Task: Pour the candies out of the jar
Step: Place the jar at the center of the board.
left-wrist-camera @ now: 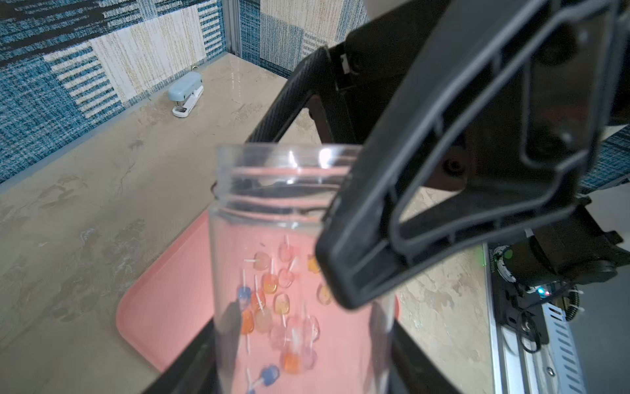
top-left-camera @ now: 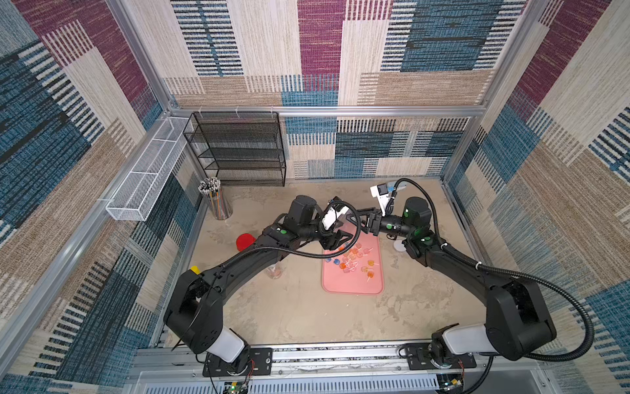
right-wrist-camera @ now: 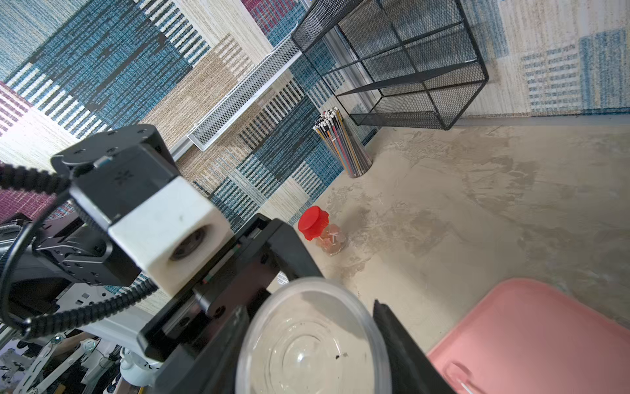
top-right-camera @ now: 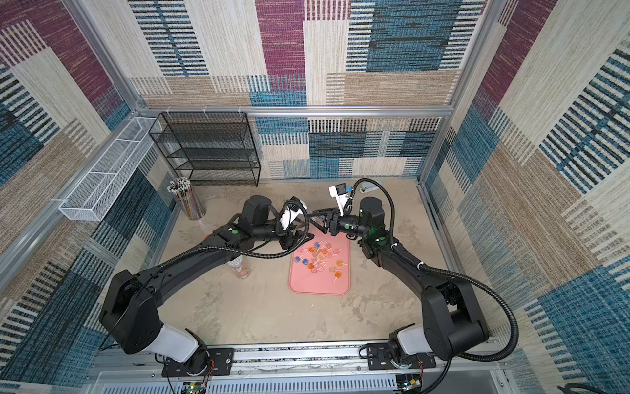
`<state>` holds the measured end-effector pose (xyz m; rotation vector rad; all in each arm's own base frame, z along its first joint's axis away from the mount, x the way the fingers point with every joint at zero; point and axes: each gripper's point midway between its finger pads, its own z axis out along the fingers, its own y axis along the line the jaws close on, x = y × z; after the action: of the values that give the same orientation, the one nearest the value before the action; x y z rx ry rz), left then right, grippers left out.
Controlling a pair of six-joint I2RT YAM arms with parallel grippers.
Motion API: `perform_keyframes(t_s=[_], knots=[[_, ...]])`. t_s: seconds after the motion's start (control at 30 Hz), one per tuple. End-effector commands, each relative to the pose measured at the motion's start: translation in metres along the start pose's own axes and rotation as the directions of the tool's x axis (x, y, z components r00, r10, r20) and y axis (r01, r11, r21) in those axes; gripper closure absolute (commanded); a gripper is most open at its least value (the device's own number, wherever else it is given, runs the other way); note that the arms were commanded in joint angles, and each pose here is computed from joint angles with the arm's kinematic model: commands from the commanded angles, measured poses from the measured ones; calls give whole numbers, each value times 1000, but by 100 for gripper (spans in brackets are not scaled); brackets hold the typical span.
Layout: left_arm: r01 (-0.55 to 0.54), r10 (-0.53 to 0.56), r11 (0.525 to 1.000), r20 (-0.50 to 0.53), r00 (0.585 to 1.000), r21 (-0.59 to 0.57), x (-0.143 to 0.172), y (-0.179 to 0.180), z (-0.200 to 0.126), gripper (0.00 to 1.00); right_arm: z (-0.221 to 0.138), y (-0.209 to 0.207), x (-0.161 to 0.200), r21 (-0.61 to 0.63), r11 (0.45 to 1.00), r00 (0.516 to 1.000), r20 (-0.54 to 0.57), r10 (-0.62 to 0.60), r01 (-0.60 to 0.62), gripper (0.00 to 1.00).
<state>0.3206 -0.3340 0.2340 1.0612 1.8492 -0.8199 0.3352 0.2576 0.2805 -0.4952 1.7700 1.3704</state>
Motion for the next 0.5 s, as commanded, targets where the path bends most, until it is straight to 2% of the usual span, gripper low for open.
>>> perform_keyframes(t_s=[0.0, 0.13, 0.27, 0.33, 0.47], knots=[[-2, 4, 997, 25, 1000, -71, -5, 12, -5, 1, -2, -3, -11, 46, 997, 997, 36, -65, 63, 47], [49, -41, 978, 44, 998, -203, -3, 37, -15, 1, -8, -30, -21, 187, 978, 994, 38, -105, 96, 48], [144, -118, 937, 100, 988, -318, -1, 65, -31, 1, -33, -71, -33, 340, 938, 990, 88, -106, 71, 48], [210, -169, 912, 145, 975, -351, 0, 78, -41, 1, -50, -102, -37, 466, 884, 988, 110, -108, 45, 48], [305, -235, 886, 229, 945, -350, -1, 88, -59, 1, -86, -156, -42, 693, 720, 981, 112, -159, 37, 47]])
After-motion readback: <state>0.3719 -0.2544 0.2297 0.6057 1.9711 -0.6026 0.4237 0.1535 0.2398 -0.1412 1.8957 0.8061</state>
